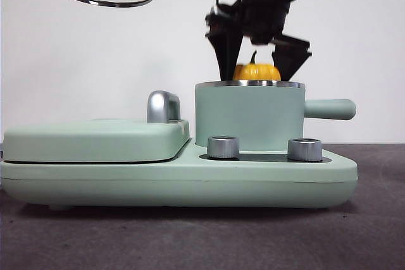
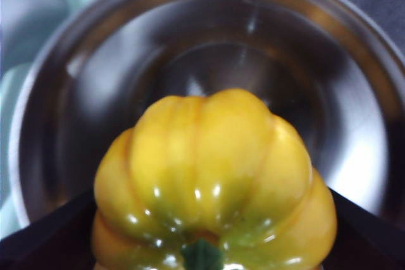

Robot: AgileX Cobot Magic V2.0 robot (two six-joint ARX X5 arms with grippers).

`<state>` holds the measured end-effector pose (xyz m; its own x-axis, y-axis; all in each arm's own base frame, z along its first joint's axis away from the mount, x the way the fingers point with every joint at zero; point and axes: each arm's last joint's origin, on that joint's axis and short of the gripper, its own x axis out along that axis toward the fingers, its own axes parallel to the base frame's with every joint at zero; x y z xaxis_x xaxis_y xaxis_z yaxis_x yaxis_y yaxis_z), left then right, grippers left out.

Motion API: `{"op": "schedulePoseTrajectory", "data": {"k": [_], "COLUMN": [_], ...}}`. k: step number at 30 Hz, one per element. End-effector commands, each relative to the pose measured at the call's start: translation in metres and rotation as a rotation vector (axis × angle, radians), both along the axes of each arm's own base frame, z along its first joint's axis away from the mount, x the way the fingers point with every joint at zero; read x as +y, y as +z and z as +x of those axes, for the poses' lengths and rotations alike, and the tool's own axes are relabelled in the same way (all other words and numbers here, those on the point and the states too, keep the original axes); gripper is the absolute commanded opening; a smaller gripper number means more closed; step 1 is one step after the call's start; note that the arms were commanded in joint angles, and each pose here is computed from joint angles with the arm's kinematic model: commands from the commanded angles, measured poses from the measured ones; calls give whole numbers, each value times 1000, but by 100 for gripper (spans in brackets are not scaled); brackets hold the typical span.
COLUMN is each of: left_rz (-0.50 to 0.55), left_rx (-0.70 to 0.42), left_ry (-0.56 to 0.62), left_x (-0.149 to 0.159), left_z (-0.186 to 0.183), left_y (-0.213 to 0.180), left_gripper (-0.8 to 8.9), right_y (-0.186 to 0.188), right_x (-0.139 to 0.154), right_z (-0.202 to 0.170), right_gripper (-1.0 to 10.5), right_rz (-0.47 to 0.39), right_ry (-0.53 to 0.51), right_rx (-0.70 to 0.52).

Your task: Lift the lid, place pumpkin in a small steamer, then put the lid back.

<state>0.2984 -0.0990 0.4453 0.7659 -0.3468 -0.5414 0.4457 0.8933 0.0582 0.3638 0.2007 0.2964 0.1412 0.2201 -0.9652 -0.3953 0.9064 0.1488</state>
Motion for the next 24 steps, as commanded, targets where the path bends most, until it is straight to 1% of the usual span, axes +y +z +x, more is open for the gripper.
{"op": "schedulePoseTrajectory", "data": {"k": [1,3,8,13,15,19,24], "left_rz": [-17,-17,-17,-17,-18,-24,-28], "left_rx": [-67,-67,-65,-60,-59,-57,-56], "left_ry": [-5,-5,-4,-2,-1,3,5], "left_x": [0,0,0,0,0,0,0], "left_z": [-1,-1,0,2,2,2,2], "left_y": [14,14,13,11,11,12,12], "left_gripper": [57,57,57,57,57,57,57], "right_y": [-7,-11,-26,-33,-33,-33,-35], "right_x": [7,10,14,22,26,30,30], "right_z": [5,7,12,11,11,11,11], "right_gripper": [346,346,346,346,346,346,346], "right_rz": [-4,-15,-96,-100,-103,-136,-146], "right_ry": [23,30,25,37,43,41,42], "right_rx": [-4,-1,-3,1,-22,-64,-56]}}
